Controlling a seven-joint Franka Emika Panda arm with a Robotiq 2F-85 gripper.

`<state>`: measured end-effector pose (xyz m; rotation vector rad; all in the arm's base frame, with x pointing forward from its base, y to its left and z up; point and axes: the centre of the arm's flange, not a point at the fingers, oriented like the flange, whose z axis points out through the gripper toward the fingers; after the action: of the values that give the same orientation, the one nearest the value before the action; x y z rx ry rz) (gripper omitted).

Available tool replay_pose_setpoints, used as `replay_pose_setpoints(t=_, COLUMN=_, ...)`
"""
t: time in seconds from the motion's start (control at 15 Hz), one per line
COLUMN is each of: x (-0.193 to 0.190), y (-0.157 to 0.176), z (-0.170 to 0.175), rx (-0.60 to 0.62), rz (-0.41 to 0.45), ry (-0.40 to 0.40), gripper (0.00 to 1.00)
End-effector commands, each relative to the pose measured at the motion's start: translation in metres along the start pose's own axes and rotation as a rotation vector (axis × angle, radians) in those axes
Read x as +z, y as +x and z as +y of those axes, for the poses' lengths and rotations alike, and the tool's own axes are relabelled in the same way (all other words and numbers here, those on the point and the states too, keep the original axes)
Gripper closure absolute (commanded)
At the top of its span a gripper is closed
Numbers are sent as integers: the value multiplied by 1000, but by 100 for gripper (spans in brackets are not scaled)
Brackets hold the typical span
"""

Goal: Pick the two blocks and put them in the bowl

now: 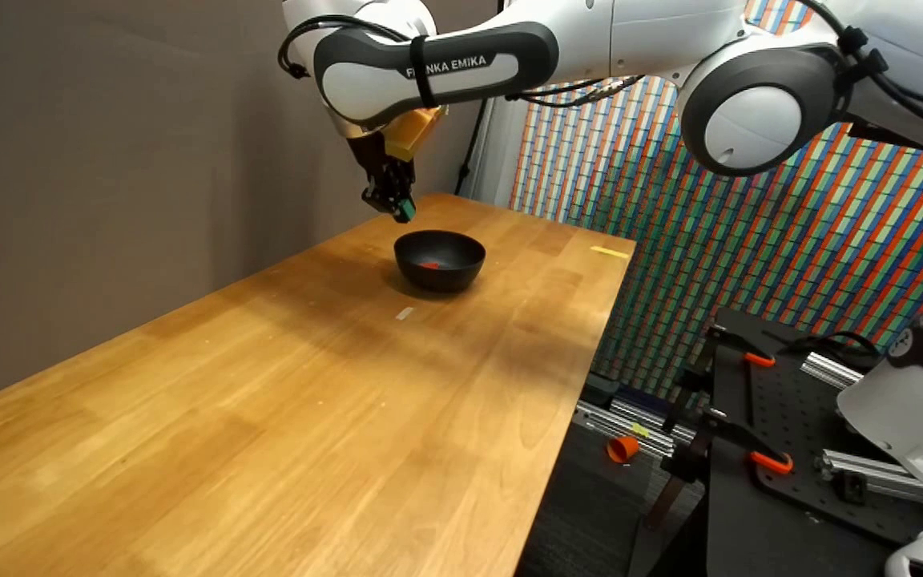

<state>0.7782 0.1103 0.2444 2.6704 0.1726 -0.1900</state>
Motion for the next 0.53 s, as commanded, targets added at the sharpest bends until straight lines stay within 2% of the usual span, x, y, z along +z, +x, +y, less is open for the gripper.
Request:
replay_pose_setpoints(t=0.0, x=15, y=-73, z=20, rx=41, rz=-47, ry=48, gripper=93)
replay_pose_setpoints(t=0.27, x=26, y=-78, z=19, rx=49, rz=-88, ry=106, gripper=93)
replay_pose_setpoints(t=0.33, x=29, y=-79, z=18, rx=46, rz=-100, ry=130, gripper=81)
replay_pose_setpoints(t=0.4, x=31, y=-80, z=17, rx=45, rz=-111, ry=151, gripper=46)
replay_pose_setpoints(t=0.47, x=32, y=-81, z=16, rx=48, rz=-118, ry=168, gripper=45)
